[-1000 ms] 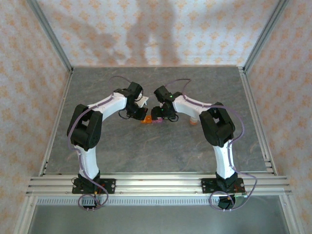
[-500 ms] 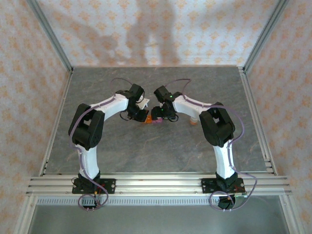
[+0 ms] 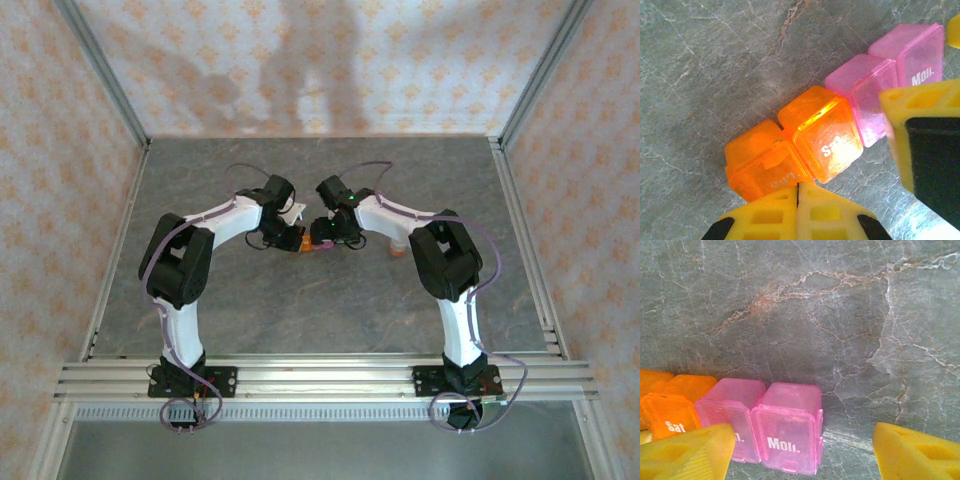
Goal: Sort the pills into containers
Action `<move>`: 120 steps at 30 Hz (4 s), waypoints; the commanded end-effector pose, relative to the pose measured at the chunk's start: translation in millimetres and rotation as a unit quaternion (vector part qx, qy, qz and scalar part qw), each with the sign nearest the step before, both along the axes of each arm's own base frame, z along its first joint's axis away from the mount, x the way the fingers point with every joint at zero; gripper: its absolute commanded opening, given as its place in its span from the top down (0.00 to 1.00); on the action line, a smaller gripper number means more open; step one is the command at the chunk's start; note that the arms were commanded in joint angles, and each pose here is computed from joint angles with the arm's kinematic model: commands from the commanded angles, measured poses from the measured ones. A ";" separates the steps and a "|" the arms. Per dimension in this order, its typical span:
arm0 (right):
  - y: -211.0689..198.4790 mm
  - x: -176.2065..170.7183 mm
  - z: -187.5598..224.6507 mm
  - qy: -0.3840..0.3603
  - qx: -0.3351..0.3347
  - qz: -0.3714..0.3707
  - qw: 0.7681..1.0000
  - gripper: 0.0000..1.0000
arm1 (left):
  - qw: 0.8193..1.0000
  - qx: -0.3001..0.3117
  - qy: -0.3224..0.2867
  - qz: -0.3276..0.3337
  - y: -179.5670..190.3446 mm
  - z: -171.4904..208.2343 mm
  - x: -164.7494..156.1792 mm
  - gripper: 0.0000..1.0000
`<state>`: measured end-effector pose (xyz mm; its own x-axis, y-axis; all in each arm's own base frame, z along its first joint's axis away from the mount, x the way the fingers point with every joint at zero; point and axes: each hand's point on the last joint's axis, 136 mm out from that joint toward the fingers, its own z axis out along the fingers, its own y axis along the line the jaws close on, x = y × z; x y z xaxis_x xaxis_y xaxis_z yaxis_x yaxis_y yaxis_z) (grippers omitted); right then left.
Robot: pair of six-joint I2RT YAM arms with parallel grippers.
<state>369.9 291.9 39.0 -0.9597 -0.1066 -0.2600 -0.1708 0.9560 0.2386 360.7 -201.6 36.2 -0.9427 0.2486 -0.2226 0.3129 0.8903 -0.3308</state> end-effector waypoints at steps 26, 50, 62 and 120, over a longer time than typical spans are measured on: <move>-11.0 43.6 48.3 -0.026 0.038 -0.046 0.998 0.24 | 0.968 -0.038 -0.220 0.110 25.4 127.1 60.5 0.74; -217.8 35.8 265.3 -0.331 0.003 -0.283 0.900 0.00 | 0.822 -0.002 -0.528 0.215 114.5 262.6 31.0 0.00; -332.7 -6.2 236.4 -0.389 -0.080 -0.438 0.806 0.00 | 0.736 0.075 -0.611 0.283 173.3 220.9 -4.9 0.00; -339.5 16.6 53.4 -0.437 -0.135 -0.314 0.832 0.00 | 0.824 0.116 -0.474 0.289 225.4 59.0 35.6 0.00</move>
<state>382.3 -45.1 85.3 -0.3244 0.1859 -0.9274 0.3874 0.9206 0.0490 391.9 12.4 90.0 -0.3619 -0.0195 -0.9320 -0.1114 0.9935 0.0224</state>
